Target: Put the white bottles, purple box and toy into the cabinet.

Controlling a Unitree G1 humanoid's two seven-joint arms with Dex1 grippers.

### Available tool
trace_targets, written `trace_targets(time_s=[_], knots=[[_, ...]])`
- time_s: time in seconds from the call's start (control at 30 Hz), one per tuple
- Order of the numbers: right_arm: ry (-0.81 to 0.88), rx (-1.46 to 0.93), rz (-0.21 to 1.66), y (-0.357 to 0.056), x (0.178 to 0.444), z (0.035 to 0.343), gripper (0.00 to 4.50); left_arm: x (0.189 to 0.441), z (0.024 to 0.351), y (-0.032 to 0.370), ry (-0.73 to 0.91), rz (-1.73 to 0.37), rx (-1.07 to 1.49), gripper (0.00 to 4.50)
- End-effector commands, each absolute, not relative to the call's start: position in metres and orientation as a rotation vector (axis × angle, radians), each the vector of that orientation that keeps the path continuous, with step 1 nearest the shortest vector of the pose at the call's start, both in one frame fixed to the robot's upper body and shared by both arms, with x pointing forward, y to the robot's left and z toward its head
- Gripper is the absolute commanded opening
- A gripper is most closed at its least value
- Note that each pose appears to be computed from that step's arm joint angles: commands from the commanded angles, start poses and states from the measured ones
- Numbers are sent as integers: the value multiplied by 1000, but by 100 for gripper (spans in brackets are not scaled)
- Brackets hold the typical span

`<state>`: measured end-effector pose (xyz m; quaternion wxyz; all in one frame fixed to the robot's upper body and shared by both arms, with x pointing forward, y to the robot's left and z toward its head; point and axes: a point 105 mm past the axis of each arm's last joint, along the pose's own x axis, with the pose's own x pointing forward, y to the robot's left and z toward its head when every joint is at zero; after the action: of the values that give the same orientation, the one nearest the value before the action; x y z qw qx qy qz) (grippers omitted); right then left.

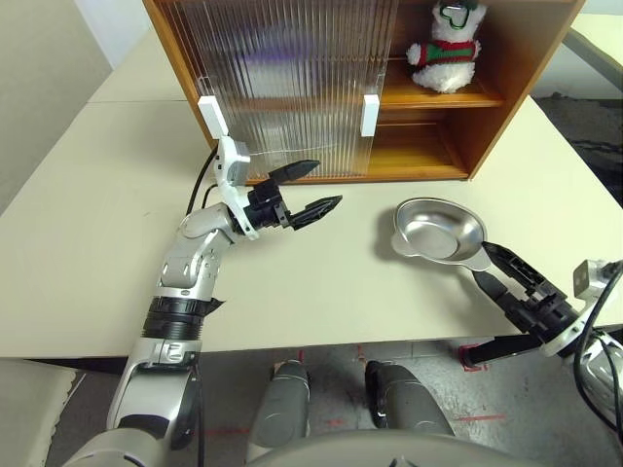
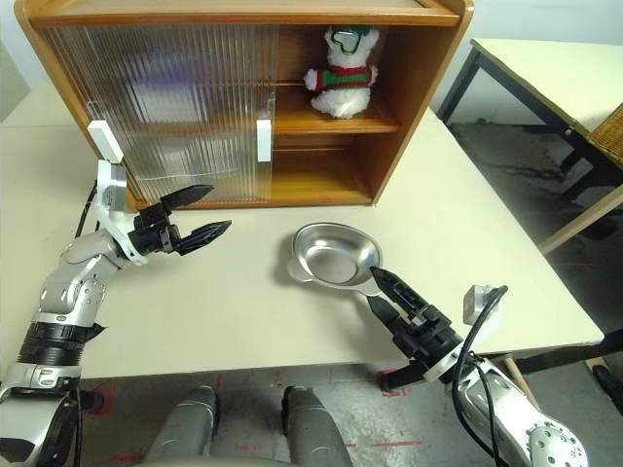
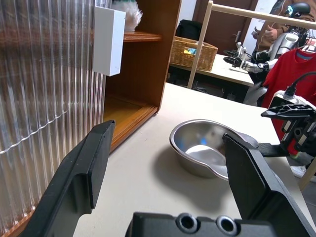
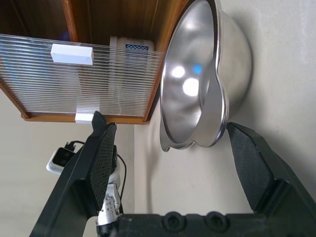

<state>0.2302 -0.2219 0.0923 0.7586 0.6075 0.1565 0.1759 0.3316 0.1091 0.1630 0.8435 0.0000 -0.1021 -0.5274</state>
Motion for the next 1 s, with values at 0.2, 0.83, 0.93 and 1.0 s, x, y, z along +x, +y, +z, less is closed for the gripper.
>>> trace_targets(time_s=[0.2, 0.83, 0.93, 1.0], knots=[[354, 1338, 354, -222, 231, 85, 447, 329, 162, 109, -211, -1115, 10, 450], [329, 1371, 322, -227, 242, 75, 381, 330, 167, 112, -215, -1108, 25, 450], [325, 1372, 323, -227, 243, 75, 277, 330, 167, 113, -217, -1106, 27, 450], [324, 1373, 324, -227, 243, 75, 197, 331, 167, 112, -218, -1107, 28, 450]])
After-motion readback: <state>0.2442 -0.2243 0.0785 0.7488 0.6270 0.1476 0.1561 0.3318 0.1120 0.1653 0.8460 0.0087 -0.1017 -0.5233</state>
